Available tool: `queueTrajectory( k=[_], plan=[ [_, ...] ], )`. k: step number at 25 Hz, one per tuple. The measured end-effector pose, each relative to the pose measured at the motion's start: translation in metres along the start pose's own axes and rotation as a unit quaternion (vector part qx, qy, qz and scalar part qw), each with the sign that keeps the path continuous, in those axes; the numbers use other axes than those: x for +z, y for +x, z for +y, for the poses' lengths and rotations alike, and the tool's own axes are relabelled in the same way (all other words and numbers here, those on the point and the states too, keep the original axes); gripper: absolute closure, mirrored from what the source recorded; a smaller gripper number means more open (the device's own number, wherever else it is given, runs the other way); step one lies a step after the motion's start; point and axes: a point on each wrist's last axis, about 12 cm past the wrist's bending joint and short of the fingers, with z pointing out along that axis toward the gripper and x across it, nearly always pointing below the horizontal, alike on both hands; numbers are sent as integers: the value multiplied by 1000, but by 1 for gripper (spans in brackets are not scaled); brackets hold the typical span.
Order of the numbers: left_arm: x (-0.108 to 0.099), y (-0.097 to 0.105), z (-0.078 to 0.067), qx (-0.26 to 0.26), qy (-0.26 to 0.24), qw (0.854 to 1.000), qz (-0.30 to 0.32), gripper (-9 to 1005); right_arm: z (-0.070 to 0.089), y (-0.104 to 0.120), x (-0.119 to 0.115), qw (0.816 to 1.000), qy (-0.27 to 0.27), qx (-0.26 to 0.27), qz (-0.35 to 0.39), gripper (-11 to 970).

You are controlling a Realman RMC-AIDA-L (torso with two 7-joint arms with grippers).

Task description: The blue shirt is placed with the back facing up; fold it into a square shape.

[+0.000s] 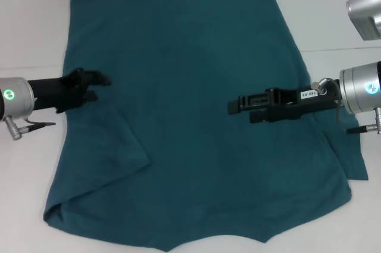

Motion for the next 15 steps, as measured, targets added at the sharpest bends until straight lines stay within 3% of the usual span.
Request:
queueTrajectory(
  k=[4,10,15],
  plan=[
    [-9,3,4,11,21,1000,13,539,-1,1,0,1000,0,0,2,128],
    [-51,14,28,26,37,998,43,263,-3,2,-4,1000,3,-3,4,129],
    [-83,36,37,98,80,989,82,228,-2,2,-7,1000,1,-14,9,131]
  ],
)
